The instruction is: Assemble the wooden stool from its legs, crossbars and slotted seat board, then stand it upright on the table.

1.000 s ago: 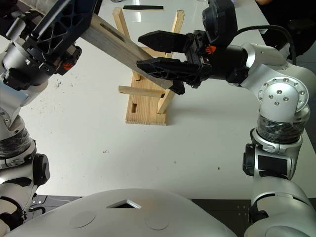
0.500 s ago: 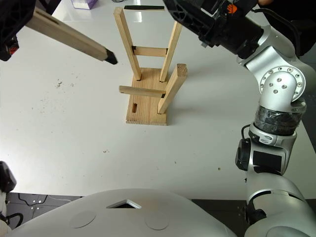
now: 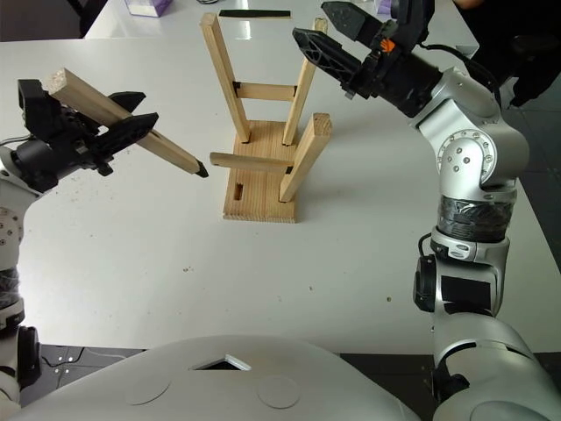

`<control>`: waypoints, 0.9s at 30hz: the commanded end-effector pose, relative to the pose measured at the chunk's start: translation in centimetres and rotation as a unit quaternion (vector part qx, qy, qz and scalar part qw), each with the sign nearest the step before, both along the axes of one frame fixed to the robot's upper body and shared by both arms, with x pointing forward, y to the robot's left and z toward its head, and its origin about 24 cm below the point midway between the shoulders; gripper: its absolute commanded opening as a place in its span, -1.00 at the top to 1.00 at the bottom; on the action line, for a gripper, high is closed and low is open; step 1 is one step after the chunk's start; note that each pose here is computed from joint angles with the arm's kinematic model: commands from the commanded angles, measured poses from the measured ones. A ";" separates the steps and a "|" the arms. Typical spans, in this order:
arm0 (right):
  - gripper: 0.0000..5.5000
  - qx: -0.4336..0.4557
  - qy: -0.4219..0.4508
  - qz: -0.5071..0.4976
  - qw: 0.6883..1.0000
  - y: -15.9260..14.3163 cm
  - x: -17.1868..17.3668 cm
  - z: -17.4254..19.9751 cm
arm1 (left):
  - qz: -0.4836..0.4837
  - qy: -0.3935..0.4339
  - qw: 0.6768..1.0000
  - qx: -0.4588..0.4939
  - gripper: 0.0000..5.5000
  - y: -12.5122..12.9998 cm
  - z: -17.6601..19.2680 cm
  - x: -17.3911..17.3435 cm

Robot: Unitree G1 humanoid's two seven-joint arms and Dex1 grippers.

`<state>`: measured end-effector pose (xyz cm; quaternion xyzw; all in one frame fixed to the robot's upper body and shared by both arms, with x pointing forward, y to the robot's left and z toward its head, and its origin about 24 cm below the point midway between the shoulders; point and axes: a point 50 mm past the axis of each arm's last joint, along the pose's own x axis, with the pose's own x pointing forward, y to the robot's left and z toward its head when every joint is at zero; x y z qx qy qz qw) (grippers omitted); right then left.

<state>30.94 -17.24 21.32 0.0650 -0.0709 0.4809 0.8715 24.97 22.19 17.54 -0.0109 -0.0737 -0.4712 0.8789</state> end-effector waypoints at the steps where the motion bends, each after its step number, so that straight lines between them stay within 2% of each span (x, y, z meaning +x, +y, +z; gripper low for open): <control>1: -0.38 -0.007 -0.001 -0.005 1.000 0.5 0.6 -0.7 | -0.021 -0.007 1.000 -0.007 0.25 -1.3 -0.7 0.4; 13: -0.38 -0.024 0.005 0.008 1.000 0.7 1.2 -1.2 | -0.039 0.036 0.999 0.012 0.25 -3.1 -5.0 -0.4; 21: -0.38 -0.028 0.006 0.003 1.000 0.7 0.9 -1.7 | -0.062 0.068 0.994 0.052 0.25 -2.8 -6.7 -1.3; 27: -0.38 -0.040 0.006 -0.009 0.999 0.3 0.7 -2.4 | -0.102 0.101 0.987 0.075 0.25 -3.1 -7.8 -3.3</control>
